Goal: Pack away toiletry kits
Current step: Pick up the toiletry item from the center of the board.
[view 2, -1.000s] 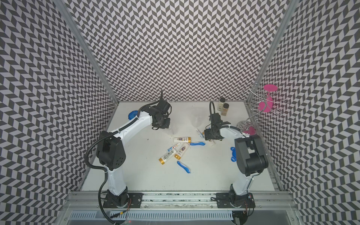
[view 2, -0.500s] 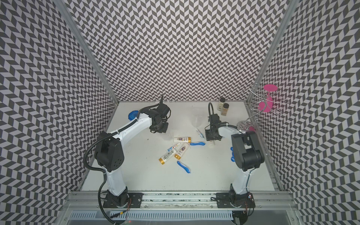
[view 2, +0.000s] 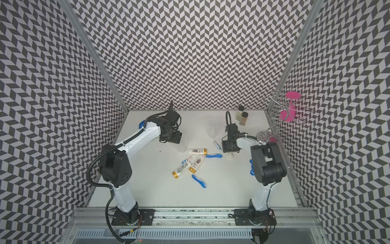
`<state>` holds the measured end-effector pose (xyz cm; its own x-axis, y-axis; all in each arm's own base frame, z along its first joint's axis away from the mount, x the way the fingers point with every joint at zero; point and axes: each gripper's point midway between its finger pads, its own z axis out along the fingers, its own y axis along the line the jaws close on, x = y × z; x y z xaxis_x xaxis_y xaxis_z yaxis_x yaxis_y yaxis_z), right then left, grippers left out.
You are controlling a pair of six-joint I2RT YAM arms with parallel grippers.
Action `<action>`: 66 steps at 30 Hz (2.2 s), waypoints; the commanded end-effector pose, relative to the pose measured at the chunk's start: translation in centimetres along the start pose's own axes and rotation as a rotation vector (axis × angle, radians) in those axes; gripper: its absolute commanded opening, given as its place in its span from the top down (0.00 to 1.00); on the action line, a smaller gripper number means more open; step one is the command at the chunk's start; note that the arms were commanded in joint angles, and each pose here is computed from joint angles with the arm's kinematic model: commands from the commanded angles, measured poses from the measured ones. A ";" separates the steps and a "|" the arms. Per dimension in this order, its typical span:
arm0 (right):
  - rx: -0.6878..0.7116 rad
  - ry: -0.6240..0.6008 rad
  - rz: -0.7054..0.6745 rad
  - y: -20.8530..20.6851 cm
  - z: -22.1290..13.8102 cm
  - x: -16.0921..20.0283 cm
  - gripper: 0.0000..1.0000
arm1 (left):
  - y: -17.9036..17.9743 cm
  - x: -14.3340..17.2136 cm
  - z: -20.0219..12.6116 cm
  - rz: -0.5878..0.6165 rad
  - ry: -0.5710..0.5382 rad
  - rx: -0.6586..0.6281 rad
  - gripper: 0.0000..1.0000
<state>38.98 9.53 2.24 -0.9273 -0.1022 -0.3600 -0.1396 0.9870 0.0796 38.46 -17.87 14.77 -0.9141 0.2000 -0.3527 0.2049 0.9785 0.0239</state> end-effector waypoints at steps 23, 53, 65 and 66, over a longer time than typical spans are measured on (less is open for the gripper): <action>-0.033 0.025 0.013 0.3 -0.3 3.6 0.71 | -1.7 -4.7 -11.7 -0.113 -0.343 0.369 0.00; -0.696 -0.663 -0.418 16.9 -23.0 -0.1 0.79 | -19.5 -2.1 -13.2 0.120 -0.321 1.066 0.01; -0.743 -0.662 -0.472 19.6 -23.4 -0.7 0.79 | -20.9 0.1 -11.8 0.125 -0.252 1.091 0.42; -0.735 -0.662 -0.475 19.7 -23.2 -1.0 0.79 | -20.8 0.1 -11.8 0.118 -0.251 1.091 0.52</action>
<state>28.16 25.05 22.74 -0.4852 -0.1772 -0.8562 -0.7661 0.5581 0.3187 30.18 -37.59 23.85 -0.8169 0.1641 -0.5529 0.5677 0.3977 -0.7208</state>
